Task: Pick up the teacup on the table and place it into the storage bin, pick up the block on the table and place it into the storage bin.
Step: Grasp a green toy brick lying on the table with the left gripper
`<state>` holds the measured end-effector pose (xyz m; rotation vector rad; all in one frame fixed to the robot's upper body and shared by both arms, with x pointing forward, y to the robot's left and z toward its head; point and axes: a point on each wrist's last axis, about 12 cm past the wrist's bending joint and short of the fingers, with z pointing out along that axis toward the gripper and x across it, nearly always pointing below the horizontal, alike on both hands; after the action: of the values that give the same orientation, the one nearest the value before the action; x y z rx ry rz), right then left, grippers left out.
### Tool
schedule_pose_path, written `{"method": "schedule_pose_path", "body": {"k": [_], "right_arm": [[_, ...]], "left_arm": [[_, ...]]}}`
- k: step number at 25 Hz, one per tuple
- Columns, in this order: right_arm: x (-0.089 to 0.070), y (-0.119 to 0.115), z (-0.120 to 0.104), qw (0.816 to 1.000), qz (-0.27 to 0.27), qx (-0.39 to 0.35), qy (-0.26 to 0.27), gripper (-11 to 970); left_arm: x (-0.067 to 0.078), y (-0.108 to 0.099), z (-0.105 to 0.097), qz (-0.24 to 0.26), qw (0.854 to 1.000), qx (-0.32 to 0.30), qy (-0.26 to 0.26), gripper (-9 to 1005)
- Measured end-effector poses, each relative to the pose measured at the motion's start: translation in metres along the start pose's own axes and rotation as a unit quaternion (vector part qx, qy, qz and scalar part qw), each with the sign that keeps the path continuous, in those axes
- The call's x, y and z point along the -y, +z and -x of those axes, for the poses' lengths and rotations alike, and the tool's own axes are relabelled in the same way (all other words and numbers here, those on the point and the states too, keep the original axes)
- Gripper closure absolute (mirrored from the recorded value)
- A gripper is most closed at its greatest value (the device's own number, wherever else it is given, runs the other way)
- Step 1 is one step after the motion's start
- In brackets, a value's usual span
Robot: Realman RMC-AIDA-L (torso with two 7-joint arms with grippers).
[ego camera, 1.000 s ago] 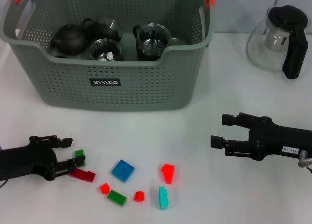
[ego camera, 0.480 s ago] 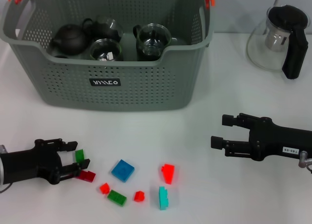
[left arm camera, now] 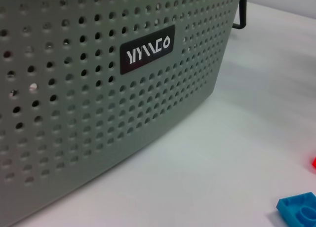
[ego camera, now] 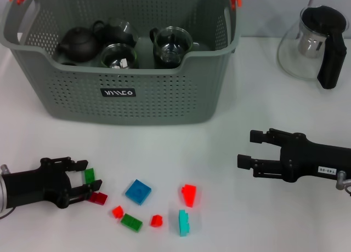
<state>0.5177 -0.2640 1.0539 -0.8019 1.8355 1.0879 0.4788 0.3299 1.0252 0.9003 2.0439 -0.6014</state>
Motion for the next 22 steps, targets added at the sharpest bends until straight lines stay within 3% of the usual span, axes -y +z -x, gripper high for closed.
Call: {"method": "schedule_pose_path", "body": {"k": [15, 22], "right_arm": [[-0.0006, -0.002, -0.0022, 1.0, -0.001, -0.001, 0.001, 32], [-0.0001, -0.0025, -0.0019, 1.0, -0.003, 0.0, -0.001, 32]], "left_arm": [[-0.0034, -0.0015, 0.001, 0.014, 1.0, 0.004, 0.0, 422], [0.0022, -0.0064, 0.0003, 0.022, 0.996, 0.044, 0.071, 426]]}}
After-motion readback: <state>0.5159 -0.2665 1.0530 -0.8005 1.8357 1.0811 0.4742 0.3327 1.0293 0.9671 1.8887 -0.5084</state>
